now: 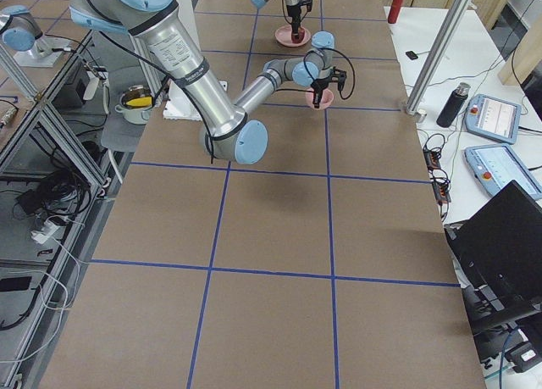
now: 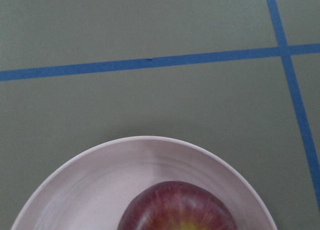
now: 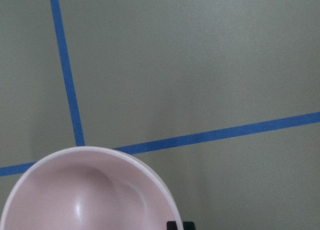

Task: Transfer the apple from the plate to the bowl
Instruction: 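Slide the pink bowl to table center with right gripper while left reaches apple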

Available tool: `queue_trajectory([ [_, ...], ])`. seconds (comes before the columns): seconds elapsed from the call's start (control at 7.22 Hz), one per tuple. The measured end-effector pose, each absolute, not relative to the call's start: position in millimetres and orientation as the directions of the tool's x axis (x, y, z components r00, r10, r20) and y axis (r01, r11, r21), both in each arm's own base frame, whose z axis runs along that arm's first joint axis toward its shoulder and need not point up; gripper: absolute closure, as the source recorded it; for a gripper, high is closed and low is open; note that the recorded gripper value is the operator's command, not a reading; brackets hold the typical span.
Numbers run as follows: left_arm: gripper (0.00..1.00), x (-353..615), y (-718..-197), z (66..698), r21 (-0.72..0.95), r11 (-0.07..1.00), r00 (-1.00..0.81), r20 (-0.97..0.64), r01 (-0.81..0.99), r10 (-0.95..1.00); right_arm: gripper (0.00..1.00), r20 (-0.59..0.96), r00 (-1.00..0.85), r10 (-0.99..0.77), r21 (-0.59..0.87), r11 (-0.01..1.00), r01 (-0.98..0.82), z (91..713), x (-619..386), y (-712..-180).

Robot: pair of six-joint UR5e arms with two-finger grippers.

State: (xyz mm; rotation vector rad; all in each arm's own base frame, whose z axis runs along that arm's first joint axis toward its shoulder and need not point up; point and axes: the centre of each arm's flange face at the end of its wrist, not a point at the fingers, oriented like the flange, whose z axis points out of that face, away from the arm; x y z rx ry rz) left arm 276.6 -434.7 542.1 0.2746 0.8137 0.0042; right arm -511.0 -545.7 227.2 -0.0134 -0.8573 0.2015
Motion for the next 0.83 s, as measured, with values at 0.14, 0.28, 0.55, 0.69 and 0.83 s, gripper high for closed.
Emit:
queue_trajectory([
  [0.14,0.03,280.0,-437.6,540.5,0.239,0.966,0.696,-0.710,0.097,0.105,1.00,0.745,0.642,0.178,-0.088,0.982,-0.170,227.0,-517.8,-543.8],
  [0.28,0.03,282.4,-440.2,538.7,0.235,0.967,0.701,-0.706,0.094,0.103,1.00,0.740,0.650,0.176,-0.082,0.982,-0.172,226.3,-525.8,-544.1],
  [0.55,0.03,283.5,-441.8,537.9,0.233,0.968,0.705,-0.702,0.093,0.101,1.00,0.741,0.650,0.171,-0.072,0.982,-0.176,226.3,-538.4,-545.5],
  [0.69,0.03,283.4,-441.9,538.1,0.232,0.968,0.706,-0.701,0.092,0.101,1.00,0.746,0.643,0.172,-0.071,0.981,-0.179,224.8,-541.9,-546.0],
  [0.83,0.03,283.4,-441.9,538.1,0.232,0.968,0.706,-0.701,0.093,0.101,1.00,0.751,0.637,0.171,-0.068,0.981,-0.183,225.1,-545.2,-548.1],
])
